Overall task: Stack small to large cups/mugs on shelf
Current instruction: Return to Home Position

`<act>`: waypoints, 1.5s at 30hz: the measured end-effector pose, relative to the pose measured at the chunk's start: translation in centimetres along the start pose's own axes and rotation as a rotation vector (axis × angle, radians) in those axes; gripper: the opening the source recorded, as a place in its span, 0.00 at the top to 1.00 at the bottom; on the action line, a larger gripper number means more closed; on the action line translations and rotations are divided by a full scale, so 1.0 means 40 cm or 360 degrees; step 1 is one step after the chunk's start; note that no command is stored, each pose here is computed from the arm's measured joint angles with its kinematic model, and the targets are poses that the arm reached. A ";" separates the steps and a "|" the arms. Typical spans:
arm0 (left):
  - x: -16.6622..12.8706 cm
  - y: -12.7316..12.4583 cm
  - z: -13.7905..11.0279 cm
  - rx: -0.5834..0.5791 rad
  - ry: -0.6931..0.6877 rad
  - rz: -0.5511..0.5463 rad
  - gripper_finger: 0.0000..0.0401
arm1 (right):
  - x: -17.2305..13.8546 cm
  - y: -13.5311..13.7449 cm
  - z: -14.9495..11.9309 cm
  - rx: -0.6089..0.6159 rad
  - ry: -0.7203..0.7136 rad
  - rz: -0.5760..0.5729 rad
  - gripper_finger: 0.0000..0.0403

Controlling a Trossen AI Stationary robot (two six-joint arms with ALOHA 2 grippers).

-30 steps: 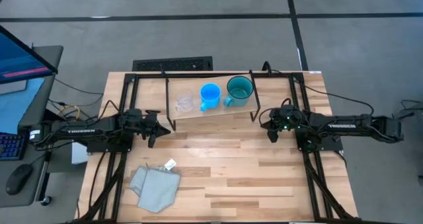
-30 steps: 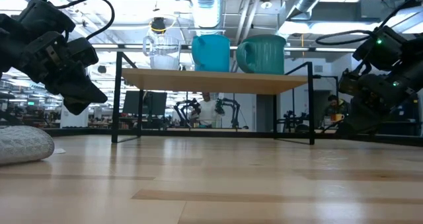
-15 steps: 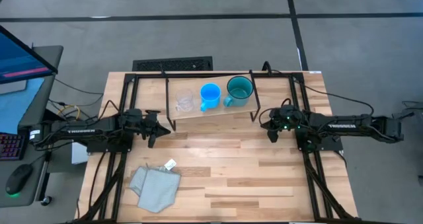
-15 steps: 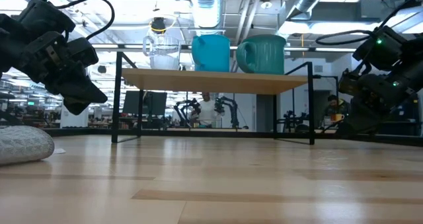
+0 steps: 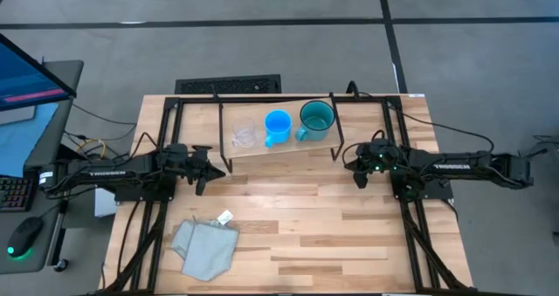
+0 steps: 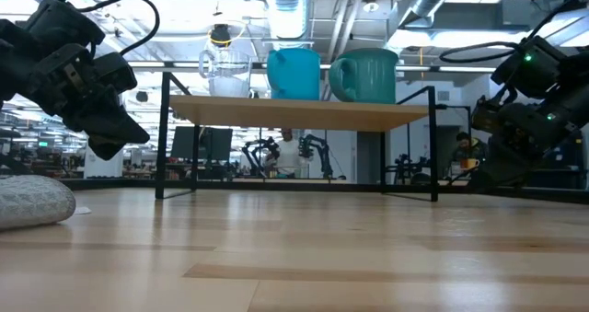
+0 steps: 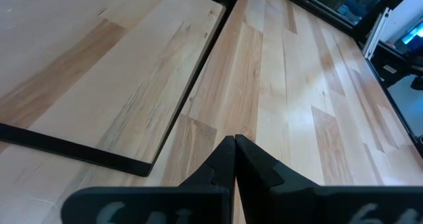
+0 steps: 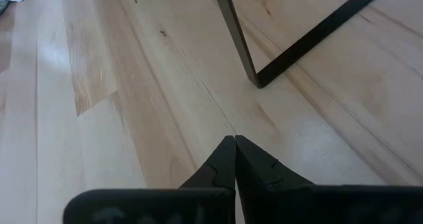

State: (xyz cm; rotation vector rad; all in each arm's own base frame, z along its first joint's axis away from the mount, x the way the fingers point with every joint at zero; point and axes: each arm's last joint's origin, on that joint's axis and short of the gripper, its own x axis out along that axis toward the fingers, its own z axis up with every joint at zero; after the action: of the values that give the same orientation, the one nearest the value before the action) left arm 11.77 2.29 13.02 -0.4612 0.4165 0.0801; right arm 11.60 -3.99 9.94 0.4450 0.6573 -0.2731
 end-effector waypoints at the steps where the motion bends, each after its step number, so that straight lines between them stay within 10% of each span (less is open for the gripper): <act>1: 0.000 0.000 0.000 0.0001 0.0000 0.0000 1.00 | 0.000 0.000 0.000 0.0000 0.0000 0.0000 0.93; 45: -0.008 -0.006 0.008 0.0019 -0.0069 -0.0028 1.00 | 0.000 0.000 0.000 0.0000 0.0000 0.0000 0.93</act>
State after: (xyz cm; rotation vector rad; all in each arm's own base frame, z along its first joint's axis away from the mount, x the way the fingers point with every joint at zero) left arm 11.63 2.23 13.50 -0.4503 0.3701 0.0703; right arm 11.60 -3.98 9.93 0.4451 0.6575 -0.2731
